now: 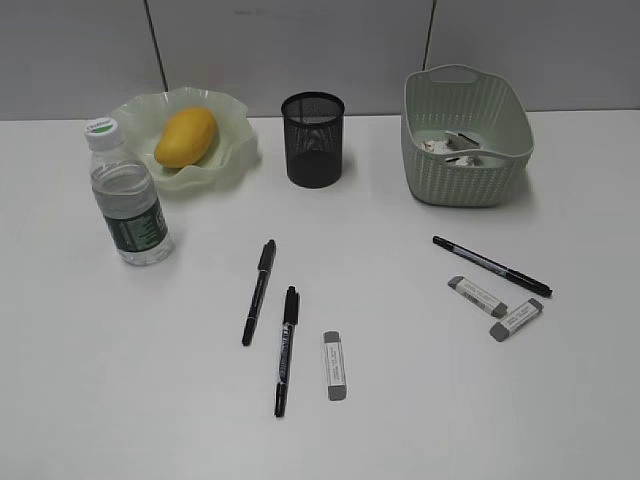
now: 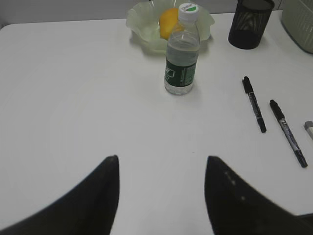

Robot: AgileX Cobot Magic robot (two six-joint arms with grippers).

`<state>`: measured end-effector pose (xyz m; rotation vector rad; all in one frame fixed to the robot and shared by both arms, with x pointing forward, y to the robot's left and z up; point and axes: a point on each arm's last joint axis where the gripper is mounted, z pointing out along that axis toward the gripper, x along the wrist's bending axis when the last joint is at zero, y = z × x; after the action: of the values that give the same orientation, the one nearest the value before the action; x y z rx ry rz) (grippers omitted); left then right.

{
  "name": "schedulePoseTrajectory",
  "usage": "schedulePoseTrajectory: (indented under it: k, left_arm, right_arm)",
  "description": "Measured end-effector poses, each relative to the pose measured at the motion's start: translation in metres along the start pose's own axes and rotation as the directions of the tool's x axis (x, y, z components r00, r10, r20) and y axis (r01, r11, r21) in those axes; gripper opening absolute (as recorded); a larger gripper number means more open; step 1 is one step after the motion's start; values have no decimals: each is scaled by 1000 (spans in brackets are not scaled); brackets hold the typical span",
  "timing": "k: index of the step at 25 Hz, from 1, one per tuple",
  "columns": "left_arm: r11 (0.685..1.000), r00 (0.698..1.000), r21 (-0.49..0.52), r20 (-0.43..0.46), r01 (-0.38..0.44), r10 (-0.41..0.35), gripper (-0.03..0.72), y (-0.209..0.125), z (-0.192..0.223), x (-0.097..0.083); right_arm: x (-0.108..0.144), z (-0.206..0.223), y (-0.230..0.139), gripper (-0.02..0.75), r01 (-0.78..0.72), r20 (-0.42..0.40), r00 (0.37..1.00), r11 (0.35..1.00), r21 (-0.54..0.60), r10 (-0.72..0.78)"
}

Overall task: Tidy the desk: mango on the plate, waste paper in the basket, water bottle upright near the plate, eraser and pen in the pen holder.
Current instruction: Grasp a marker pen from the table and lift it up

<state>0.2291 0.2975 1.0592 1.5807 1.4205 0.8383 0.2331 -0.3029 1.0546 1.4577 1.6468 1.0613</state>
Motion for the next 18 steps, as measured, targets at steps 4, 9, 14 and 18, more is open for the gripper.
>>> schedulePoseTrajectory:
  k: [4, 9, 14, 18]
  left_arm:
    - [1000, 1000, 0, 0, 0, 0, 421, 0, 0, 0]
    - [1000, 1000, 1, 0, 0, 0, 420, -1, 0, 0]
    - [1000, 1000, 1, 0, 0, 0, 419, -1, 0, 0]
    - [1000, 1000, 1, 0, 0, 0, 439, -1, 0, 0]
  right_arm:
    - [0, 0, 0, 521, 0, 0, 1000, 1000, 0, 0]
    - [0, 0, 0, 521, 0, 0, 1000, 1000, -1, 0]
    - [0, 0, 0, 521, 0, 0, 1000, 1000, 2, 0]
    - [2, 10, 10, 521, 4, -5, 1000, 997, 79, -4]
